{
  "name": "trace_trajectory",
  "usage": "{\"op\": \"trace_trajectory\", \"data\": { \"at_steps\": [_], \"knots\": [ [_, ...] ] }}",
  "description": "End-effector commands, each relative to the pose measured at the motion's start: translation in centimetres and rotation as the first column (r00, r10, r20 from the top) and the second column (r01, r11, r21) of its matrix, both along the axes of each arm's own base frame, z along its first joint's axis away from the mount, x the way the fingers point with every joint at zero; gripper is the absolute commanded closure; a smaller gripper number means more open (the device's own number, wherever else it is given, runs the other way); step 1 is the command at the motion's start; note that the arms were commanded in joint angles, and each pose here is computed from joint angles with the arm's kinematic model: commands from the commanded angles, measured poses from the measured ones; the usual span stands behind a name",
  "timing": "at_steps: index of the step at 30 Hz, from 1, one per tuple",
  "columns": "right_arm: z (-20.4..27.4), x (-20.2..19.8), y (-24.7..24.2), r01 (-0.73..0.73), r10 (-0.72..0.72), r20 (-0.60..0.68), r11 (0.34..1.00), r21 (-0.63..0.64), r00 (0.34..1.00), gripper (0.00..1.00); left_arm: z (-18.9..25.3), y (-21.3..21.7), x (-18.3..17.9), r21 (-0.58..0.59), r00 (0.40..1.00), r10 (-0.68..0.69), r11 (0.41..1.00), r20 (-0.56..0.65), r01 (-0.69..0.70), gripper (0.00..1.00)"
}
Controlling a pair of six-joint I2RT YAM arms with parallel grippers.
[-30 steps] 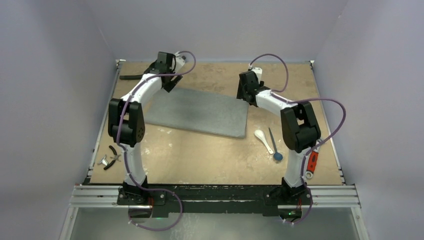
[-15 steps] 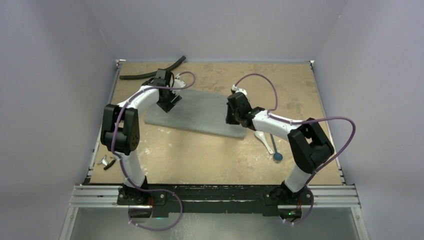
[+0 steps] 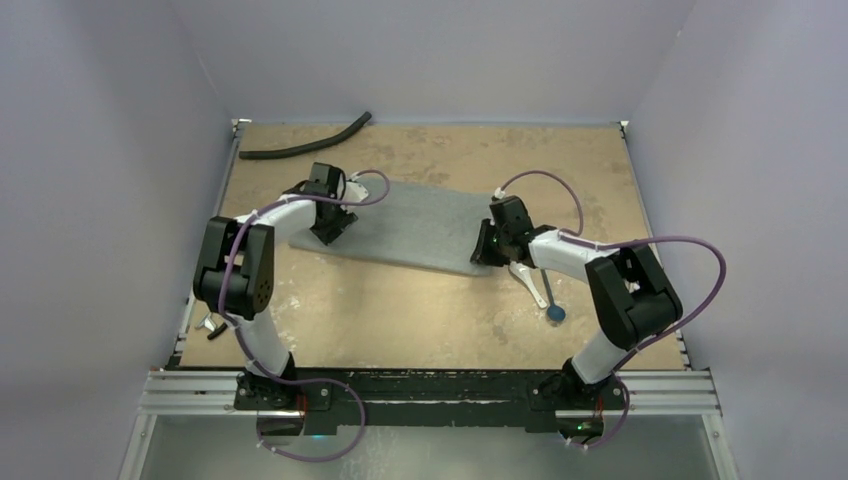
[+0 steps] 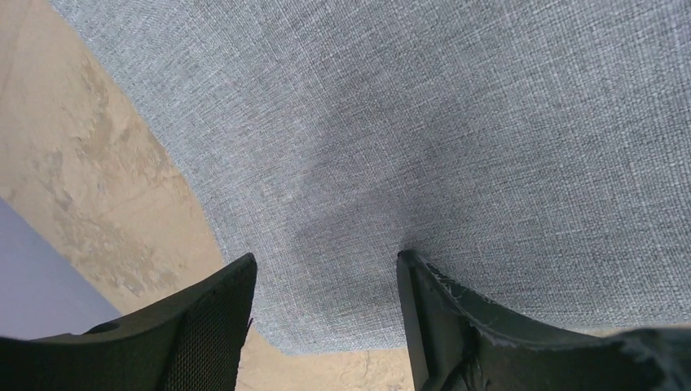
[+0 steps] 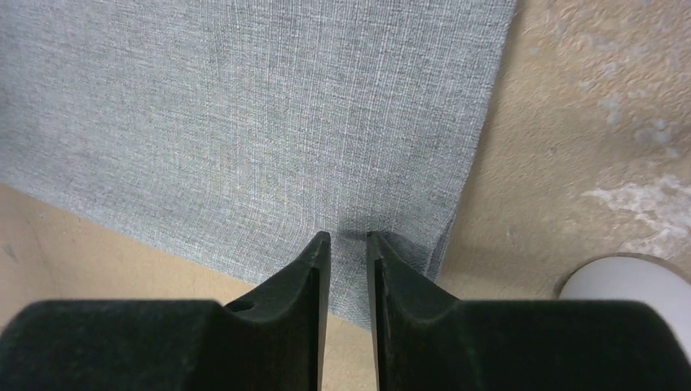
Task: Fold the napkin into a case and place the utensils inside
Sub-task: Smooth out the rectangle-folded napkin at the center of the board.
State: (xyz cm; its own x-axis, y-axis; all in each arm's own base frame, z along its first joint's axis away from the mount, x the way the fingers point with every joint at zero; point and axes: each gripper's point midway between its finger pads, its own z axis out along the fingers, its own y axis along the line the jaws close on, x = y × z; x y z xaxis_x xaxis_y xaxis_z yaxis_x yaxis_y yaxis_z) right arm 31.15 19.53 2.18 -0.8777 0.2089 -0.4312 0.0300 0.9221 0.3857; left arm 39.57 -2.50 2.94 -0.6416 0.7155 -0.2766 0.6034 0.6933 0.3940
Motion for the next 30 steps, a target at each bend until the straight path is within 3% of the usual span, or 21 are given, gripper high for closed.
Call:
{"op": "trace_trajectory", "data": {
  "at_steps": [1,3,5,9,11,14,18,21,27,30],
  "knots": [
    [-0.9,-0.1,-1.6,-0.008,0.007,-0.026,0.999,-0.038,1.0,0.68,0.2,1.6,0.6,0.072,0.997,0.002,0.997,0.08,-0.007,0.38],
    [-1.0,-0.2,-2.2,-0.004,0.002,-0.029,0.999,-0.05,1.0,0.57,-0.1,1.7,0.4,0.082,0.997,-0.003,0.997,0.078,-0.004,0.38],
    [-0.8,-0.1,-2.9,0.005,-0.007,-0.027,0.997,-0.071,1.0,0.52,-0.2,1.7,0.2,0.084,0.997,0.0,0.996,0.075,-0.006,0.38],
    [0.9,0.6,-4.0,0.036,-0.035,0.014,0.992,-0.122,0.999,0.49,0.5,0.9,-0.6,0.032,0.999,0.002,0.999,0.049,-0.003,0.37],
    [3.1,2.2,-4.2,0.056,-0.044,0.093,0.99,-0.131,0.995,0.49,1.6,0.0,-0.9,-0.018,0.999,0.002,1.0,0.037,-0.002,0.36],
    [6.0,3.0,-1.3,0.001,0.005,0.143,0.999,-0.043,0.99,0.5,4.1,-0.8,-0.5,-0.075,0.998,0.02,0.997,0.06,-0.016,0.32],
    [6.2,2.6,3.3,-0.095,0.091,0.126,0.995,0.024,0.988,0.59,8.8,-2.6,1.4,-0.186,0.989,0.051,0.982,0.137,-0.025,0.26],
    [5.6,2.1,5.9,-0.146,0.136,0.1,0.984,0.097,0.986,0.71,11.1,-5.6,2.2,-0.33,0.992,0.046,0.944,0.12,-0.004,0.25],
    [3.3,0.6,8.2,-0.194,0.195,0.02,0.955,0.224,0.981,0.9,9.7,-14.6,-0.5,-0.617,0.993,-0.054,0.787,-0.104,-0.022,0.31],
    [1.8,0.3,8.0,-0.189,0.198,-0.018,0.957,0.221,0.98,0.96,7.6,-18.9,-2.8,-0.686,0.968,-0.14,0.726,-0.21,-0.044,0.34]
  ]
}}
